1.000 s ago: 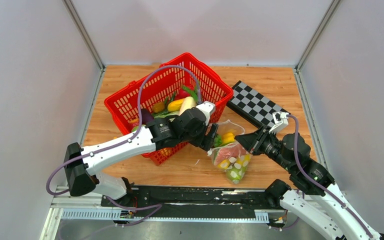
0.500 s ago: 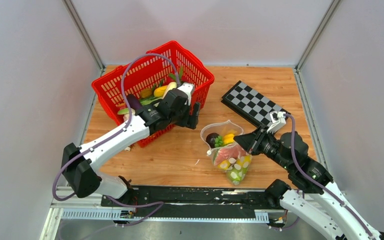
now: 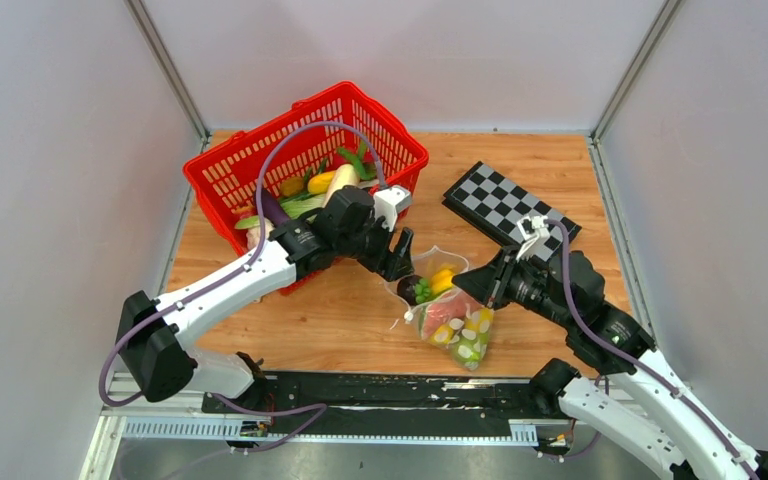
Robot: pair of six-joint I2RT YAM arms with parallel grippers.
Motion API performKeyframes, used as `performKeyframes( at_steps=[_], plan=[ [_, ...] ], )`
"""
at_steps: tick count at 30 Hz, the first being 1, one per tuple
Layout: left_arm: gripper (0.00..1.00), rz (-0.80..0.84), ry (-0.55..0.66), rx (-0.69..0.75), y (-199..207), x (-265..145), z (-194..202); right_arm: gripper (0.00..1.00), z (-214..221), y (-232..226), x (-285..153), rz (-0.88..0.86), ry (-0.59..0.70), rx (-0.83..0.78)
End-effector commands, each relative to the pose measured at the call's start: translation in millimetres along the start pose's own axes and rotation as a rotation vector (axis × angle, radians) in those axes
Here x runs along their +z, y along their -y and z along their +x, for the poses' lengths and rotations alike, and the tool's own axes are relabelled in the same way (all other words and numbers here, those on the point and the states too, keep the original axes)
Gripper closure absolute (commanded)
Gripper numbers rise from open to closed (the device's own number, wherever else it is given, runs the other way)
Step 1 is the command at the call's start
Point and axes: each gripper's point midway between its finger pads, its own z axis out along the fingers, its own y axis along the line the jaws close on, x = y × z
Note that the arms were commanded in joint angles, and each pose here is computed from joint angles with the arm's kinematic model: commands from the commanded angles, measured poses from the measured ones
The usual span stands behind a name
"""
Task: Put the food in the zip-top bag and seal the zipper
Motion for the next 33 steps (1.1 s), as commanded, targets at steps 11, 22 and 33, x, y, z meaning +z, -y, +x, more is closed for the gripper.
performKeyframes(
  at_steps=[11, 22, 33],
  plan=[
    [0.64, 0.135, 0.037, 0.102, 28, -13, -16, 0.97, -24, -56, -5, -0.225, -0.007, -0.21],
    [1.0, 0.07, 0.141, -0.133, 34, -45, -43, 0.95, -14, -48, 7, -0.208, -0.074, -0.257],
    [1.0, 0.016, 0.291, -0.598, 27, -68, -46, 0.36, -28, -48, 0, -0.19, -0.001, -0.312]
  ],
)
